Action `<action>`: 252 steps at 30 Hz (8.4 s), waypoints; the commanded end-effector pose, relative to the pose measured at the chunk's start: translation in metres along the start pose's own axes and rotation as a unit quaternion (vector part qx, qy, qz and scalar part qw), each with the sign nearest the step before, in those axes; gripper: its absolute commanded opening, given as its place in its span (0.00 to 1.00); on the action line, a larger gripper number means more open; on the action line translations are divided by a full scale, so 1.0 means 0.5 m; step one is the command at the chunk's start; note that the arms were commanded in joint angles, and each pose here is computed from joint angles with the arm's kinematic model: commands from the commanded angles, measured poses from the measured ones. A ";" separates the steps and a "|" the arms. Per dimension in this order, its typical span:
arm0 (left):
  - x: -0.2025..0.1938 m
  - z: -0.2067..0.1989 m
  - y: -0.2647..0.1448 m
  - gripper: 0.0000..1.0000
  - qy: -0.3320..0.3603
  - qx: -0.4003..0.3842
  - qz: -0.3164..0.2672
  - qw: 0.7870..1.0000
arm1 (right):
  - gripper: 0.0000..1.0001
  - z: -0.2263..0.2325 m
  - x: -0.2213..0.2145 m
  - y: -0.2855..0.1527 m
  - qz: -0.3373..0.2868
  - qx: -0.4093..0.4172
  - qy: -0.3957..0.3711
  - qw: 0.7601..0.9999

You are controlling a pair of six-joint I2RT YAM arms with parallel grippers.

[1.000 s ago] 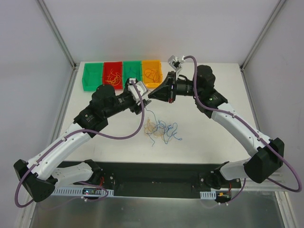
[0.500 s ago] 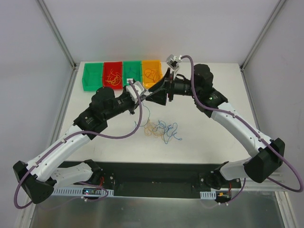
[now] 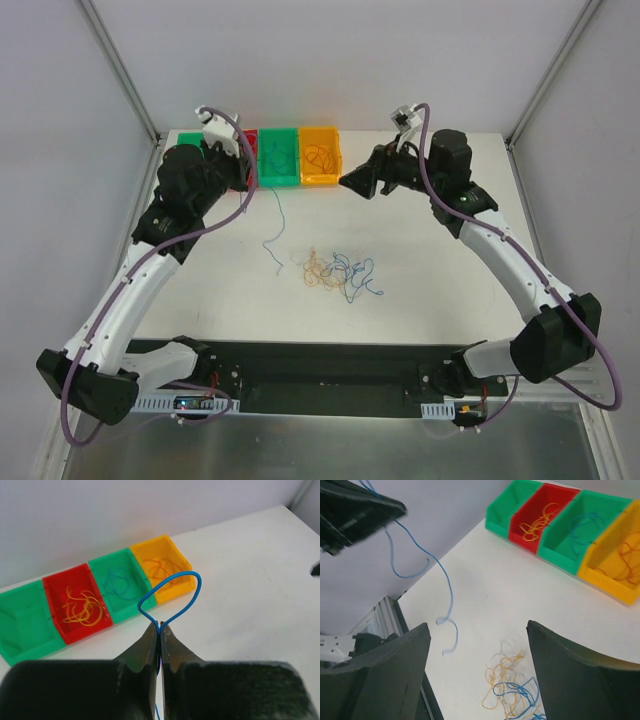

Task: Untangle the cables

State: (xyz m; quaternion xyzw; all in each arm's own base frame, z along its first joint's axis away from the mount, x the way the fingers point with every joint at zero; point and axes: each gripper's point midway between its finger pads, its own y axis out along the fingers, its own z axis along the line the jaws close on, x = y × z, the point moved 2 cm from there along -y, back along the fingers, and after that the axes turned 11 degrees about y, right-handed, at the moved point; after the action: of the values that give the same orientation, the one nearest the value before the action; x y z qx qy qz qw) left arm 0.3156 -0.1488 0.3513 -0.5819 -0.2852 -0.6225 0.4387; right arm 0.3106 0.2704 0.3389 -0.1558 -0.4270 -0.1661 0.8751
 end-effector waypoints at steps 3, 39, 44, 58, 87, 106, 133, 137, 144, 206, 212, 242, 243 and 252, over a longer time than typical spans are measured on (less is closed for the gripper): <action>0.105 0.122 0.059 0.00 -0.029 0.099 -0.056 0.993 | 0.80 -0.085 0.048 -0.031 -0.068 -0.063 0.050 0.994; -0.121 0.284 0.584 0.00 0.012 0.123 -0.065 0.990 | 0.75 -0.293 0.060 -0.026 -0.132 -0.048 0.167 0.976; -0.226 0.265 0.621 0.00 -0.019 0.108 -0.015 0.994 | 0.74 -0.300 0.057 -0.023 -0.131 -0.047 0.172 0.975; -0.387 0.278 0.655 0.00 -0.149 0.114 0.058 0.981 | 0.74 -0.318 0.056 -0.027 -0.133 -0.047 0.181 0.973; -0.315 0.236 0.578 0.44 -0.219 0.062 0.109 0.968 | 0.73 -0.323 0.052 -0.017 -0.129 -0.023 0.197 0.972; -0.198 0.210 0.483 0.64 -0.200 0.053 0.117 0.971 | 0.72 -0.326 0.045 -0.022 -0.116 -0.011 0.208 0.971; -0.359 -0.437 0.010 0.68 -0.121 -0.154 0.252 0.948 | 0.59 -0.276 -0.459 -0.100 0.019 -0.307 0.406 0.860; -0.387 -0.416 -0.036 0.68 -0.125 -0.139 0.245 0.951 | 0.57 -0.296 -0.464 -0.067 0.006 -0.302 0.406 0.862; -0.402 -0.376 -0.083 0.68 -0.139 -0.116 0.221 0.958 | 0.56 -0.316 -0.477 -0.029 -0.002 -0.323 0.396 0.860; -0.203 -0.297 -0.066 0.91 -0.207 -0.190 0.045 0.959 | 0.00 0.269 0.213 -0.097 -0.172 0.039 0.099 0.979; -0.224 -0.247 -0.149 0.94 -0.205 -0.144 0.016 0.968 | 0.00 0.153 0.228 0.034 -0.189 0.002 0.094 0.978; -0.265 -0.014 -0.294 0.99 -0.135 0.159 0.012 0.978 | 0.00 -0.346 0.112 0.597 -0.291 -0.114 0.062 0.948; -0.268 -0.014 -0.291 0.99 -0.131 0.161 0.018 0.978 | 0.01 -0.353 0.099 0.597 -0.285 -0.126 0.063 0.948; -0.275 -0.007 -0.300 0.99 -0.126 0.168 0.012 0.978 | 0.14 -0.366 0.032 0.623 -0.247 -0.154 0.061 0.955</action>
State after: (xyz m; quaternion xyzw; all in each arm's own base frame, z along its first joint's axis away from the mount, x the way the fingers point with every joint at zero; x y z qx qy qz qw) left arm 0.1756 -0.0671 0.2288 -0.5968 -0.4062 -0.4804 0.4981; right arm 0.5757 0.4732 0.1623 -0.1913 -0.3398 -0.4245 0.8172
